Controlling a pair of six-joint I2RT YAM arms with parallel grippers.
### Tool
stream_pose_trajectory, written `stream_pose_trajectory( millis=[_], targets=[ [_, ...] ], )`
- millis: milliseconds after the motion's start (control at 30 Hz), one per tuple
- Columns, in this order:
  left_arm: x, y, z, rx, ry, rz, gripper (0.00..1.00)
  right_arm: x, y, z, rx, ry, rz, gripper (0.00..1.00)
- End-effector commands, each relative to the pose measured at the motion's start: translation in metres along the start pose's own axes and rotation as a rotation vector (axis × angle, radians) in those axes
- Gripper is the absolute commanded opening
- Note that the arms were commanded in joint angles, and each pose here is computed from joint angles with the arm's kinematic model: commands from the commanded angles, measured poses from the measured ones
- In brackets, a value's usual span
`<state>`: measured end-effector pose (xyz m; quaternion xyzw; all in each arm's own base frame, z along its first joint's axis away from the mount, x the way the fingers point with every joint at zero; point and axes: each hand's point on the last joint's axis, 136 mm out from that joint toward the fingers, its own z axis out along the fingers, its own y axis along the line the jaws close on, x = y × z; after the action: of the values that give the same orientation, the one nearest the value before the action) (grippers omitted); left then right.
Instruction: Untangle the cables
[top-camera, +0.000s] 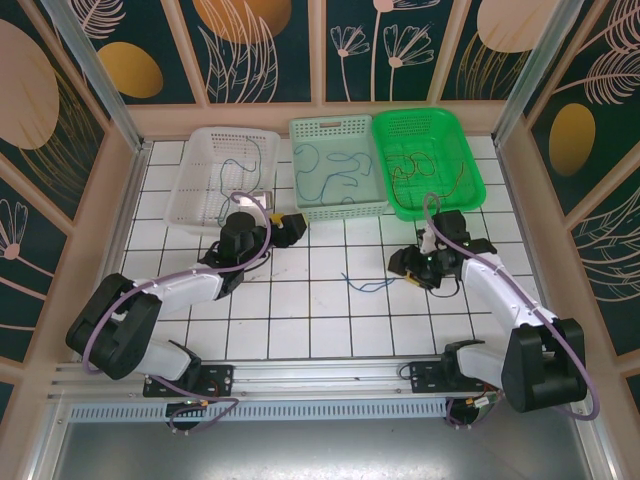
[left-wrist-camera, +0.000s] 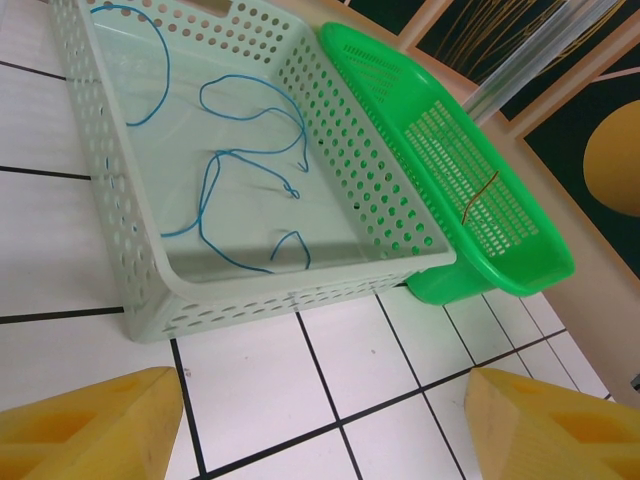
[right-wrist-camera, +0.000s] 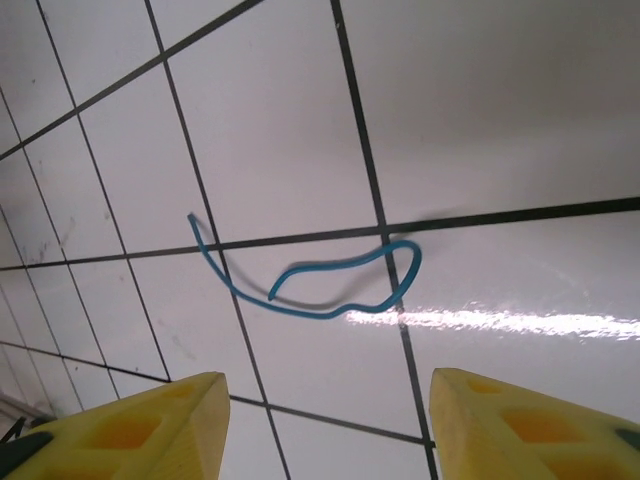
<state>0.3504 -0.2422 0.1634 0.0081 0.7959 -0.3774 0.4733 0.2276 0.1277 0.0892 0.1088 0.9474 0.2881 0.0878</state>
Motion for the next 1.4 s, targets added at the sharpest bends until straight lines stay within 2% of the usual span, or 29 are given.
stream_pose_trajectory(
  millis=[0,300,567,800,1167,1367],
  targets=[
    [-0.005,-0.005,-0.004,0.019,-0.025,0.018,0.75,0.021,0.001,0.008,-0.036,0.094,0.058,0.54],
    [-0.003,-0.004,-0.003,0.024,-0.021,0.015,0.75,0.032,-0.008,0.032,-0.039,0.183,0.091,0.52],
    [-0.004,-0.003,-0.005,0.019,-0.030,0.014,0.75,0.030,-0.014,0.047,-0.028,0.212,0.092,0.48],
    [-0.005,-0.003,-0.006,0.014,-0.034,0.016,0.75,0.023,-0.018,0.056,-0.012,0.208,0.094,0.40],
    [-0.002,-0.002,-0.004,0.013,-0.027,0.014,0.75,0.014,-0.021,0.065,-0.009,0.180,0.100,0.36],
    [-0.003,-0.002,-0.004,0.011,-0.027,0.014,0.75,0.010,-0.023,0.068,0.000,0.169,0.100,0.23]
  ],
)
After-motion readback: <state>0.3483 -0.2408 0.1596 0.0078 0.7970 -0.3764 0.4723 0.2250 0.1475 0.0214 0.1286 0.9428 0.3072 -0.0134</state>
